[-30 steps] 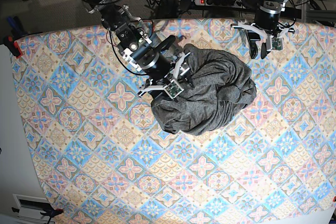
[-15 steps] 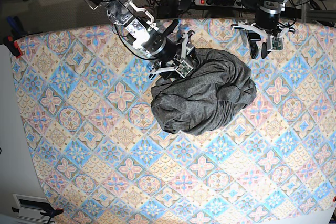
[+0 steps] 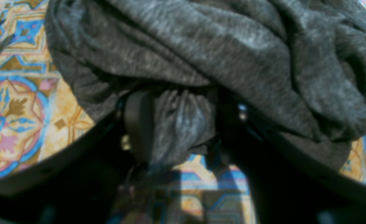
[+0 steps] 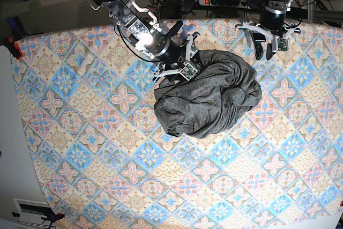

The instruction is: Layout the t-shirt on the table in an organized manner, then fold the t-shirt properly

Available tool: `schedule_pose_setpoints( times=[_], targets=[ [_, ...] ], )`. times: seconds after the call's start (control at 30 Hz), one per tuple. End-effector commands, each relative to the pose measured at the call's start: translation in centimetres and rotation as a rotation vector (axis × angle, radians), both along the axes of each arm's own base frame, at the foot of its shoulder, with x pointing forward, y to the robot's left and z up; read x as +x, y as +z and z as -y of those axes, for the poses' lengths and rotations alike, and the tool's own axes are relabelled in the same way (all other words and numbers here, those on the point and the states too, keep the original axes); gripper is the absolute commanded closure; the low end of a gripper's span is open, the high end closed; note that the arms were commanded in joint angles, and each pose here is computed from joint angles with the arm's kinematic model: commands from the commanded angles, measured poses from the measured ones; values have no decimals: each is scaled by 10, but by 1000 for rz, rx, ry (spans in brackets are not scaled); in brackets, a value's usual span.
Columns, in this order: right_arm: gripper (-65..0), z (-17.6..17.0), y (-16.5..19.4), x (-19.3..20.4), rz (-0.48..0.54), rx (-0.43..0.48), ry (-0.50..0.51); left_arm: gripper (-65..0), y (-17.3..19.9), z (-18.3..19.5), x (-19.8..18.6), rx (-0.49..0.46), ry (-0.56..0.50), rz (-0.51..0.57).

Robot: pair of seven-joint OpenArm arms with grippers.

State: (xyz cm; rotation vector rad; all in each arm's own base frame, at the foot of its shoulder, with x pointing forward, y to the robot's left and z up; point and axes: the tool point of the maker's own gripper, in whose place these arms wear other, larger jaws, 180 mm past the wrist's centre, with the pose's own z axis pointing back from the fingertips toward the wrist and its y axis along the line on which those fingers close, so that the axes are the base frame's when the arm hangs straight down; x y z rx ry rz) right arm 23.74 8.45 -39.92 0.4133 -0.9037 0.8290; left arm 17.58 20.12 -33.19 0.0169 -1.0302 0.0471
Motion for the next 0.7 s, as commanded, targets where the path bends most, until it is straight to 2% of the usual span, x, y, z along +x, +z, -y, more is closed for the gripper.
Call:
schedule_pose_setpoints(
  times=[0.0, 0.07, 0.1, 0.23, 0.33, 0.5, 0.67],
  targets=[
    [-163, -6, 13, 8, 35, 38, -3, -181, 9, 0, 2, 5, -5, 32],
    [-8, -4, 13, 9, 35, 36, -9, -181, 9, 0, 2, 5, -5, 32],
    [0, -3, 13, 10, 35, 36, -11, -181, 9, 0, 2, 5, -5, 32],
    [0, 22, 4, 20, -6, -36, -74, -181, 9, 0, 2, 5, -5, 32],
    [0, 48, 21, 46, 32, -26, -172, -181, 8, 0, 2, 4, -4, 32],
    [0, 134, 76, 103, 175, 15, -449, -181, 8, 0, 2, 3, -5, 32],
    [0, 207, 123, 125, 285, 73, -696, -181, 8, 1, 2, 2, -6, 32]
  ],
)
